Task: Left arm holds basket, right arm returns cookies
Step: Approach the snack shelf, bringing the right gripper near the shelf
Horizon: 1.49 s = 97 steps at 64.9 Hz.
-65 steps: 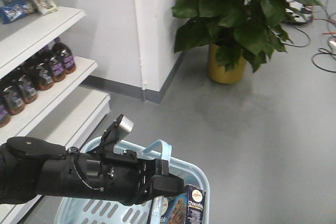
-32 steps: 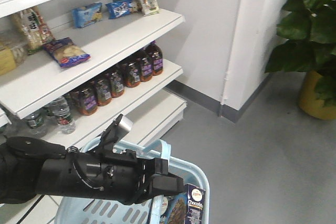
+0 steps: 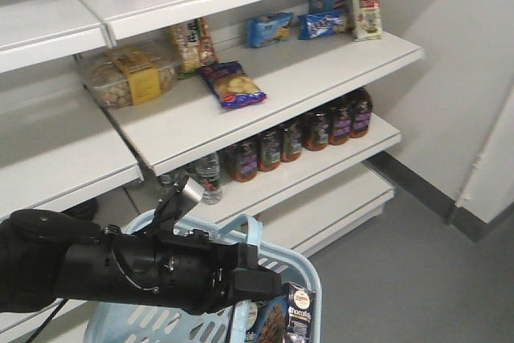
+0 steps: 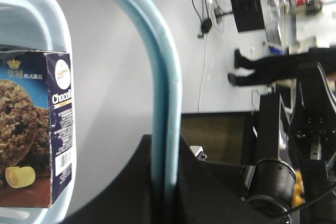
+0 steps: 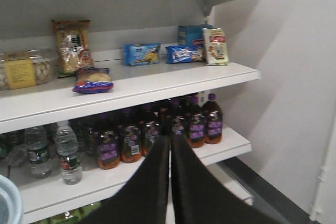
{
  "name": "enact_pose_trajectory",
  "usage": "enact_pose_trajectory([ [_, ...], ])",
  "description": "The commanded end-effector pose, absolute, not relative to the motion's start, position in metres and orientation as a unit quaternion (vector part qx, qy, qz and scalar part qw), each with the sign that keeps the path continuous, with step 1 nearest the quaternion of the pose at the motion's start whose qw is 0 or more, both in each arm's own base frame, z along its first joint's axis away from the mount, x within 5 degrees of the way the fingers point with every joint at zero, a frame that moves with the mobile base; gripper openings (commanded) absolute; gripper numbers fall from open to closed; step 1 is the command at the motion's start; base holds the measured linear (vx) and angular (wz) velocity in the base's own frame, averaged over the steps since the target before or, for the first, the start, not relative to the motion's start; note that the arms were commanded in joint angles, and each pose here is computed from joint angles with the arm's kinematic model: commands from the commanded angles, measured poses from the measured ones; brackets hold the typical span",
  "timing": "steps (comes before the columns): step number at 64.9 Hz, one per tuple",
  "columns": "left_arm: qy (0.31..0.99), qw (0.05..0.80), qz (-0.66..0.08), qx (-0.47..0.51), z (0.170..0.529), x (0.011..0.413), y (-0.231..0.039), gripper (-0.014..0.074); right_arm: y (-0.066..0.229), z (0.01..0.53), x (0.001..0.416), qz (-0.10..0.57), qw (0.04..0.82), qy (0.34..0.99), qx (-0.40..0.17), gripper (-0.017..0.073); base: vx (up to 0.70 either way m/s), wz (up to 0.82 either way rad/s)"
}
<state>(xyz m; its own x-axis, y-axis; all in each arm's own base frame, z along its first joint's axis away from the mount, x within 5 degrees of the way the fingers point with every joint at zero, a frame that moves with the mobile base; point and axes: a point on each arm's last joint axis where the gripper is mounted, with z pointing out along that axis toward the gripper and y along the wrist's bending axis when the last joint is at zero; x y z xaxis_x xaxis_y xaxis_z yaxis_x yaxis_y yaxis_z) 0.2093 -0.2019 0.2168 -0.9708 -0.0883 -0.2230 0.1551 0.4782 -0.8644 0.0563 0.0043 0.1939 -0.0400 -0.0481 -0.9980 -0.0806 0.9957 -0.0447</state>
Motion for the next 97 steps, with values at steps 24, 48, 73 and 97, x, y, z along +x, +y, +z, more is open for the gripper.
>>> enact_pose_trajectory([
  [24,0.818,0.129,-0.561,0.010,0.2410,0.2100,-0.2057,-0.0006,0.0043,0.2002,0.0558,0.011,0.719,0.693,-0.044,-0.0008,0.15,0.60],
  [48,0.818,0.129,-0.561,0.010,0.2410,0.2100,-0.2057,-0.0006,0.0043,0.2002,0.0558,0.011,0.719,0.693,-0.044,-0.0008,0.13,0.52],
  [73,0.818,0.129,-0.561,0.010,0.2410,0.2100,-0.2057,-0.0006,0.0043,0.2002,0.0558,0.011,0.719,0.693,-0.044,-0.0008,0.11,0.41],
  [97,0.818,0.129,-0.561,0.010,0.2410,0.2100,-0.2057,-0.0006,0.0043,0.2002,0.0558,0.011,0.719,0.693,-0.044,-0.0008,0.09,0.12],
])
